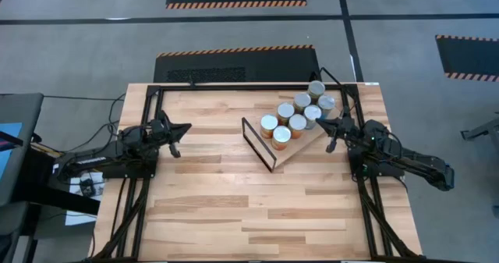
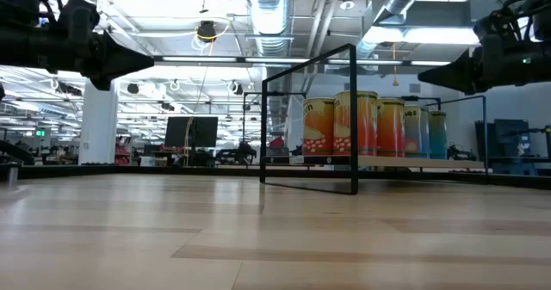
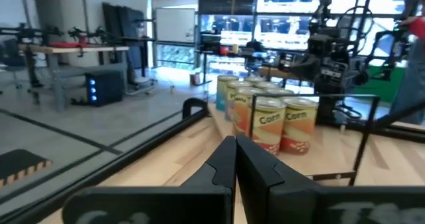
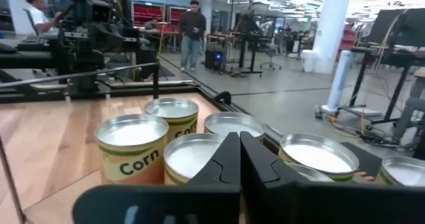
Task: Pick and place cans onto a shelf
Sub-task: Return to Home Position
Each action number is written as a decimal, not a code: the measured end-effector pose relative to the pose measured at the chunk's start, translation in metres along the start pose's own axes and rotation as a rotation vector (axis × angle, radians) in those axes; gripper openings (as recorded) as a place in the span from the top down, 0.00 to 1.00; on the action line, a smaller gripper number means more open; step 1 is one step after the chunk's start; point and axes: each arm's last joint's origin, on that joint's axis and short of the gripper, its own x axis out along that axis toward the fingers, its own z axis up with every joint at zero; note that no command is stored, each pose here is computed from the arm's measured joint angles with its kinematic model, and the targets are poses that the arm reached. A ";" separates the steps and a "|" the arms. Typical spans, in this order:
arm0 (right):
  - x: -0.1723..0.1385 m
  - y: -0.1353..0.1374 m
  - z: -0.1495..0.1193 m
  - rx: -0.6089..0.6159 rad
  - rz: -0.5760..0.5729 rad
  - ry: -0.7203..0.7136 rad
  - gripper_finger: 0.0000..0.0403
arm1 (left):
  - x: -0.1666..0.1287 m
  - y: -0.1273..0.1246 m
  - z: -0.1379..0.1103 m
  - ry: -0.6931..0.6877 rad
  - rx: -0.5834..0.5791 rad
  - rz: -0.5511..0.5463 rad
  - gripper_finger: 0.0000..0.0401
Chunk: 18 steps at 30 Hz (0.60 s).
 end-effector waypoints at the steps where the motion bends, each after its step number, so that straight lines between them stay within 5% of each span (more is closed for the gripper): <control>1: 0.000 0.000 0.000 -0.001 -0.004 0.001 0.97 | 0.000 0.000 0.000 0.000 0.001 0.008 1.00; 18: 0.000 -0.001 -0.001 -0.079 -0.025 0.013 0.92 | 0.000 -0.001 -0.001 0.005 0.060 -0.018 1.00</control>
